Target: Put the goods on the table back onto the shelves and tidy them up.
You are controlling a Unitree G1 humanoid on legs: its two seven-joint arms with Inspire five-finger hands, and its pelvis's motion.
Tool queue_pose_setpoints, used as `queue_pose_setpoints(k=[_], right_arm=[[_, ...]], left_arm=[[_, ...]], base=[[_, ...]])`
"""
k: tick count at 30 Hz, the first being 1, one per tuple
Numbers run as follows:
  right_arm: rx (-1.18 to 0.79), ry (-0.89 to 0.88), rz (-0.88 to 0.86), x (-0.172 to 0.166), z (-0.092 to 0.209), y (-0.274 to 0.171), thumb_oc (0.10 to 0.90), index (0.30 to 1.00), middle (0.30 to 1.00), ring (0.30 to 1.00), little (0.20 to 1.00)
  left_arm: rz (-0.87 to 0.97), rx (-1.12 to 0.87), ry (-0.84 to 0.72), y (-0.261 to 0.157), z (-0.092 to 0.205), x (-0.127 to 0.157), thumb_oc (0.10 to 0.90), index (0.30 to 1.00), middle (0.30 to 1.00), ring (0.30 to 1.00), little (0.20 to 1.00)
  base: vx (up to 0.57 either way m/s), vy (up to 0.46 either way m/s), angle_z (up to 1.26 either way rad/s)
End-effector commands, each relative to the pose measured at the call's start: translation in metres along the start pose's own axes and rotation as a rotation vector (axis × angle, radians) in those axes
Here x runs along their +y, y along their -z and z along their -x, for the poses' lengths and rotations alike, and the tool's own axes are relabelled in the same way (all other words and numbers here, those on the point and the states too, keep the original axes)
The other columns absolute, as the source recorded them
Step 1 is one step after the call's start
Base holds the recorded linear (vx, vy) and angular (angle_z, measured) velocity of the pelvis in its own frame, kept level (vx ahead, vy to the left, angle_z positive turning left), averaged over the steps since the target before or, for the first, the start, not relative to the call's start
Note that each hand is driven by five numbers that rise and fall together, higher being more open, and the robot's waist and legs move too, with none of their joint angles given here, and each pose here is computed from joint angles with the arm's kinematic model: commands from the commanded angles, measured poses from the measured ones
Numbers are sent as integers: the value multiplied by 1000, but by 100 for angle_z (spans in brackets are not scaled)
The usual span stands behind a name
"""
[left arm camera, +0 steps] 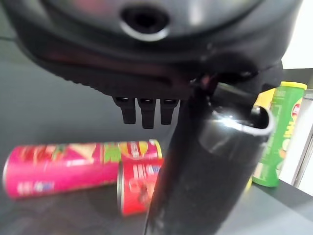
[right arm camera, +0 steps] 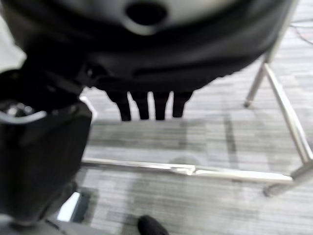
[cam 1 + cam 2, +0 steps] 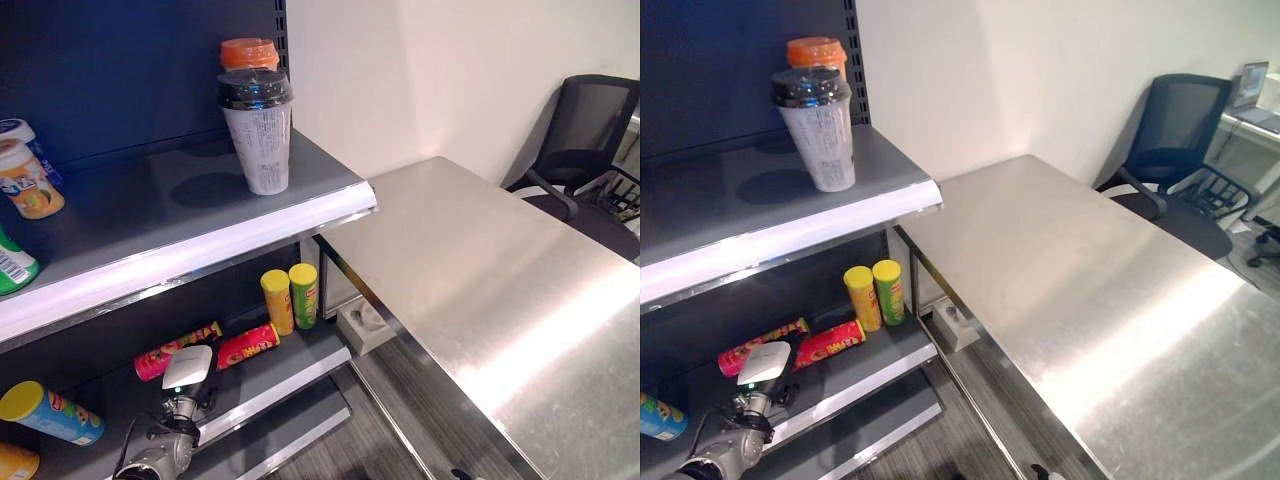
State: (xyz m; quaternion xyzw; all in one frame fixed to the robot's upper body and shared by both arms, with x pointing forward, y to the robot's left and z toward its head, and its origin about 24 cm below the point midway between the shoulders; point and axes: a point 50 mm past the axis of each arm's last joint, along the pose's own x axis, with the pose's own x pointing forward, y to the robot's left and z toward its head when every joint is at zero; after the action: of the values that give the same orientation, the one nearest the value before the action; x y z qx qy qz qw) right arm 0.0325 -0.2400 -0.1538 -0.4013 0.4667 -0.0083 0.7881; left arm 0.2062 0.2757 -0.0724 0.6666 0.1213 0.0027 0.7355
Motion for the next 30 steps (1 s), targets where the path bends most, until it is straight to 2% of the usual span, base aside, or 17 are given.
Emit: queue_pose_setpoints(k=[1, 13, 25, 30], right_arm=[[-42, 57, -45, -8, -7, -14, 800, 900, 900, 900, 900], [-94, 81, -54, -16, -12, -25, 800, 900, 900, 900, 900], [-195, 127, -84, -28, -20, -49, 800, 900, 900, 900, 900], [-208, 136, -90, -30, -20, -52, 800, 900, 900, 900, 900]], left_arm=[[-55, 30, -240, 17, -42, 64, 800, 900, 900, 900, 900], [-27, 65, -283, 15, -54, 77, 800, 900, 900, 900, 900], [-42, 25, -334, 4, -73, 101, 800, 900, 900, 900, 900], [-41, -22, -323, -9, -78, 101, 800, 900, 900, 900, 900]], base=[[32, 1, -5], [7, -1, -5], [-30, -19, -7], [-10, -25, -5]])
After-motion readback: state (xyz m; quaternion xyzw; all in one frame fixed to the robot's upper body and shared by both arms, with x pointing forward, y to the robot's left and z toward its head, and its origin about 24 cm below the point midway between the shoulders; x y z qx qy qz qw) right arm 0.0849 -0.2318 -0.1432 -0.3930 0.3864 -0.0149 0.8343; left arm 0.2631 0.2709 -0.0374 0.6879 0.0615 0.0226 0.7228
